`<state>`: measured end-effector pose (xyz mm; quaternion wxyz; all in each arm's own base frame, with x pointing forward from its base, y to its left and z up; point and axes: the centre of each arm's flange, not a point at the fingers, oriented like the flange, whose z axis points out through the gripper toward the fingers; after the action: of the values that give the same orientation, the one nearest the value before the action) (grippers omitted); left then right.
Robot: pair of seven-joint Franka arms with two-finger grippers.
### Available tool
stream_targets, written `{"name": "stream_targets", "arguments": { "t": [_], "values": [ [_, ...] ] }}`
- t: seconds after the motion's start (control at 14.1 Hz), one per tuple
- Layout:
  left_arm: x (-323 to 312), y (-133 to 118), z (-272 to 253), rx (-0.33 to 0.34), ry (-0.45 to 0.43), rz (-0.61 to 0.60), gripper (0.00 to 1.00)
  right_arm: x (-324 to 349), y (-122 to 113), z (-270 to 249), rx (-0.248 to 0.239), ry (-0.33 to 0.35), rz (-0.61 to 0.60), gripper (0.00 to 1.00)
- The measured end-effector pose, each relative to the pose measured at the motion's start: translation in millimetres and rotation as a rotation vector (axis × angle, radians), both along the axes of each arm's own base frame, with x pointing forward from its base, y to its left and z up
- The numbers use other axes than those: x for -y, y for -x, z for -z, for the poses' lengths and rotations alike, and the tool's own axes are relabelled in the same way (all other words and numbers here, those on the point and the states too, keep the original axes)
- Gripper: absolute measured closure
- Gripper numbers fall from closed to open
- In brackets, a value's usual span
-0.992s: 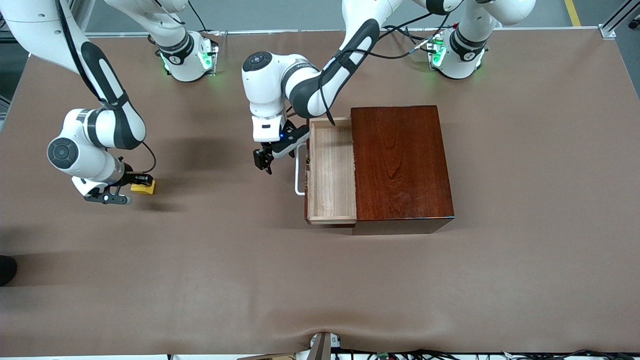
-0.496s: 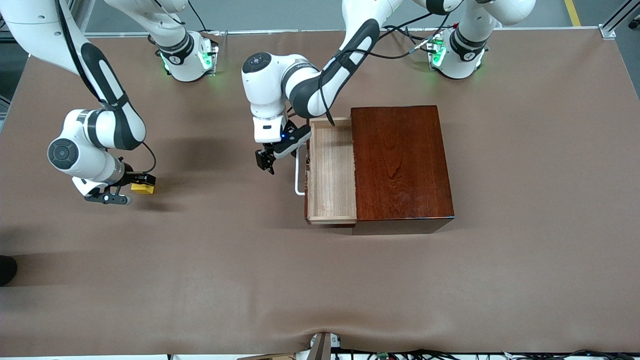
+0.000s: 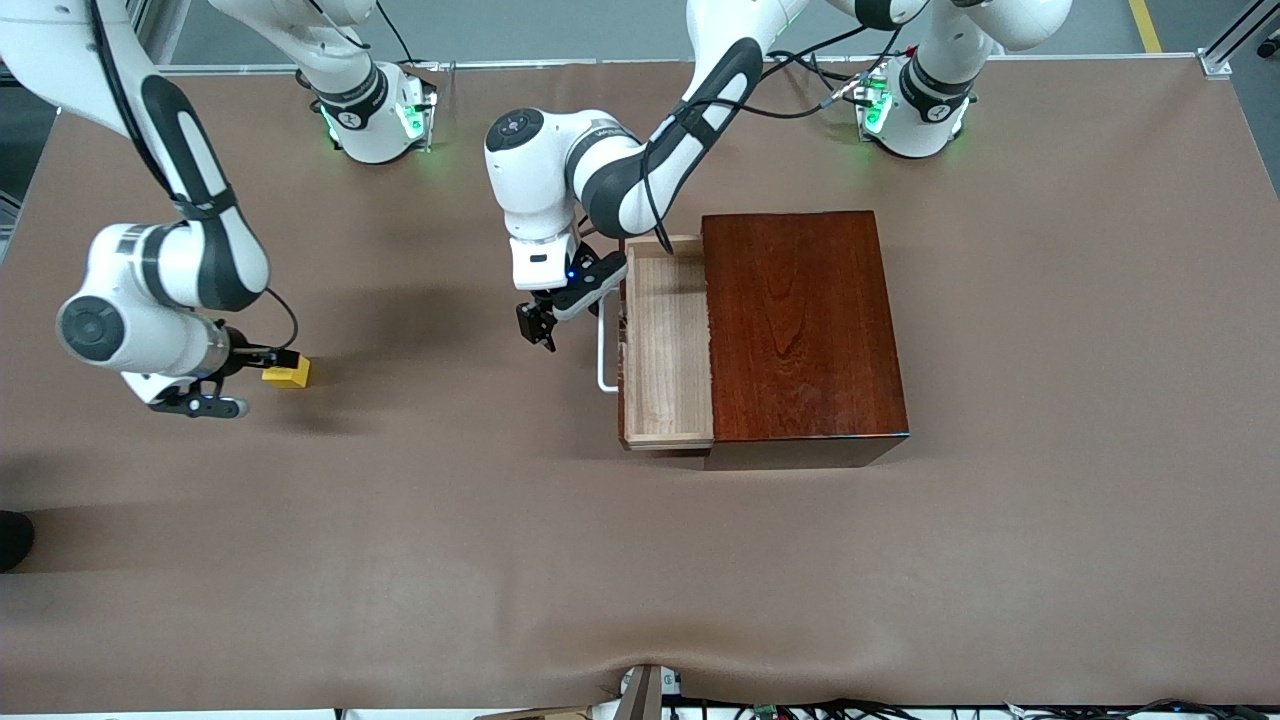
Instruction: Open drawer, take yellow block, close drawer
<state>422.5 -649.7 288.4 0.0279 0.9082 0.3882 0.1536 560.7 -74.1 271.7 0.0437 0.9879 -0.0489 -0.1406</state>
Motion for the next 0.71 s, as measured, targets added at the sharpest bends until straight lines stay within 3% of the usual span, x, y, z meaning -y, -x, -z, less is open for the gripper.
{"name": "stream_targets", "arguments": {
  "t": [0.35,0.71],
  "values": [
    [-9,-9,-12,-0.008,-0.016,-0.022,0.0,-16,-21,-57,0.019,0.004,-0.028,0.0],
    [-18,-12,-10,-0.032,-0.059,-0.045,0.0,-33,-35,-134,-0.023,-0.049,-0.036,0.0]
  ]
}}
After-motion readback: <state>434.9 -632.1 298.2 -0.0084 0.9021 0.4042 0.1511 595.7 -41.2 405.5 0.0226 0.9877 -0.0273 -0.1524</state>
